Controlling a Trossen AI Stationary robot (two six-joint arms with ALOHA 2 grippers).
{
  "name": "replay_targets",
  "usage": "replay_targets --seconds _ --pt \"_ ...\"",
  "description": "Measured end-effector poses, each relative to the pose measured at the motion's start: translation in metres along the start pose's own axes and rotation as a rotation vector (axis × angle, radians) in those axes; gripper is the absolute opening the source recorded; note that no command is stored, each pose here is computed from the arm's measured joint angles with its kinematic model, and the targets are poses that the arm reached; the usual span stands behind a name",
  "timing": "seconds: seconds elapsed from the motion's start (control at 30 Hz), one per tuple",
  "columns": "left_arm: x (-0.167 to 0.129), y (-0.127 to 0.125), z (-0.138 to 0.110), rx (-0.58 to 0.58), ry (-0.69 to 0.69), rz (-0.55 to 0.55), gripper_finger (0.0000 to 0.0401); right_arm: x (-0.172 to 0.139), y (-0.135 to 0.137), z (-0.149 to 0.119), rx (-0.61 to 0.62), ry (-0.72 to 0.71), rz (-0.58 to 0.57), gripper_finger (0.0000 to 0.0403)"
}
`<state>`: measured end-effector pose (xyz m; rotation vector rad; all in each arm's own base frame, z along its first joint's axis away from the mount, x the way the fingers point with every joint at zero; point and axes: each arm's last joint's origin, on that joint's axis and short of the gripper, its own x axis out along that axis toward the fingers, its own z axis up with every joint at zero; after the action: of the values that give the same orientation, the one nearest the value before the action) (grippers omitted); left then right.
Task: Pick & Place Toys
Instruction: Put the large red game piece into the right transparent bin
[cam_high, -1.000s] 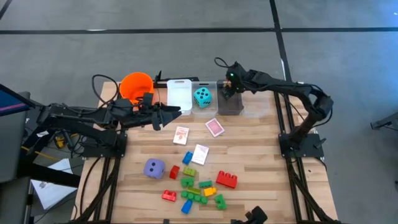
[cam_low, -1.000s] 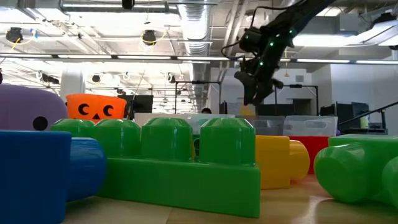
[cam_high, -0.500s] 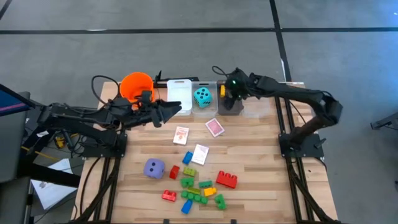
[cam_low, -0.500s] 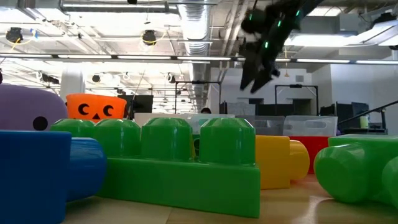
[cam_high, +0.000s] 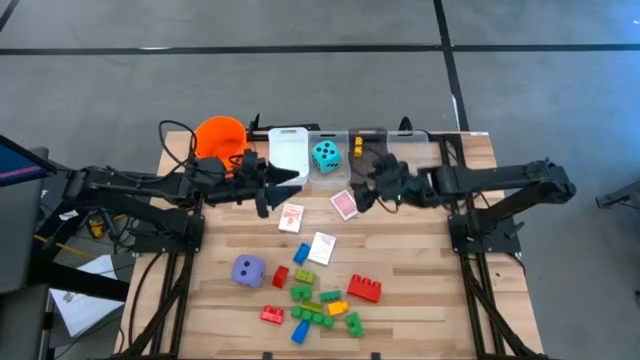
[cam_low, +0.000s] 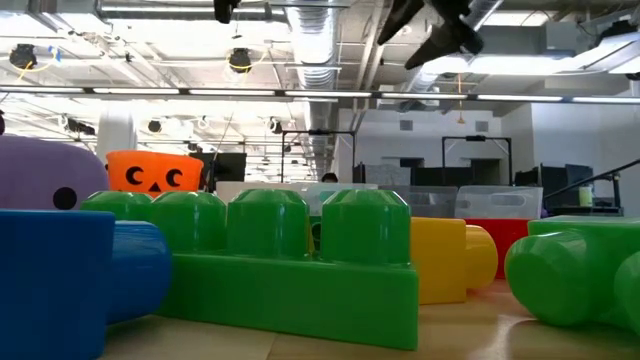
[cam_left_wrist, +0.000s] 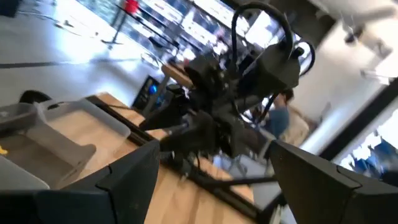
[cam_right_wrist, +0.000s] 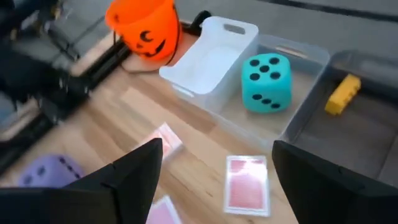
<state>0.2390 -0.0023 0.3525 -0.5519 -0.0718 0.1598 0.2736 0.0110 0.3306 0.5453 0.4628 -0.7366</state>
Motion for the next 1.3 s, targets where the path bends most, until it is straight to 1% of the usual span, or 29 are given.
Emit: replay_targets --seconds 0.13,0.2,0.27,0.33,0.4,0.47,0.53,0.67,0.73,0.77,0.87,0.93,0.97,1.0,1.07,1.1,1.13,1.2,1.3 --pt "-0.001 0.0 -0.007 0.124 0.073 -0.01 0.0298 -0.01 0.021 -0.025 0.106 -0.004 0.029 0.0296" --pt "-0.001 0.001 -0.01 0.187 0.107 -0.003 0.0298 -0.012 0.03 -0.043 0.133 0.029 0.03 0.0296" --pt "-0.002 0.003 -0.013 0.241 0.138 0.008 0.0298 -0.014 0.042 -0.056 0.182 0.056 0.05 0.0296" --pt "-0.002 0.004 -0.015 0.264 0.16 0.011 0.0298 -0.017 0.05 -0.069 0.209 0.092 0.032 0.0296" --pt "-0.002 0.004 -0.016 0.261 0.186 -0.017 0.0298 -0.018 0.061 -0.079 0.218 0.118 0.017 0.0296" --pt "-0.001 0.003 -0.019 0.258 0.216 -0.054 0.0298 -0.02 0.069 -0.085 0.184 0.143 -0.026 0.0296" --pt "-0.001 0.002 -0.022 0.259 0.241 -0.07 0.0298 -0.026 0.081 -0.085 0.141 0.159 -0.046 0.0296" --pt "0.004 -0.002 -0.033 0.263 0.279 -0.086 0.0298 -0.04 0.099 -0.077 -0.062 0.197 -0.123 0.0296" --pt "0.01 -0.006 -0.037 0.252 0.262 -0.097 0.0298 -0.05 0.106 -0.071 -0.174 0.213 -0.167 0.0296" --pt "0.011 -0.007 -0.041 0.241 0.277 -0.091 0.0298 -0.055 0.11 -0.068 -0.214 0.214 -0.179 0.0296" --pt "0.023 -0.014 -0.052 0.193 0.261 -0.126 0.0298 -0.071 0.116 -0.062 -0.328 0.181 -0.227 0.0296" --pt "0.029 -0.019 -0.06 0.158 0.249 -0.152 0.0298 -0.078 0.124 -0.061 -0.386 0.129 -0.177 0.0296" --pt "0.034 -0.022 -0.064 0.136 0.235 -0.168 0.0298 -0.085 0.123 -0.062 -0.424 0.116 -0.17 0.0296" --pt "0.038 -0.023 -0.068 0.114 0.222 -0.168 0.0298 -0.091 0.122 -0.062 -0.436 0.103 -0.157 0.0296" --pt "0.044 -0.026 -0.078 0.083 0.215 -0.16 0.0298 -0.099 0.122 -0.059 -0.425 0.091 -0.133 0.0296" --pt "0.048 -0.026 -0.081 0.071 0.196 -0.152 0.0298 -0.105 0.12 -0.062 -0.444 0.091 -0.115 0.0296" --pt "0.052 -0.027 -0.085 0.068 0.191 -0.14 0.0298 -0.111 0.118 -0.064 -0.458 0.093 -0.101 0.0296" --pt "0.059 -0.029 -0.091 0.072 0.199 -0.126 0.0298 -0.121 0.115 -0.062 -0.43 0.092 -0.072 0.0296" --pt "0.072 -0.031 -0.098 0.077 0.215 -0.119 0.0298 -0.142 0.104 -0.066 -0.425 0.1 -0.02 0.0296"
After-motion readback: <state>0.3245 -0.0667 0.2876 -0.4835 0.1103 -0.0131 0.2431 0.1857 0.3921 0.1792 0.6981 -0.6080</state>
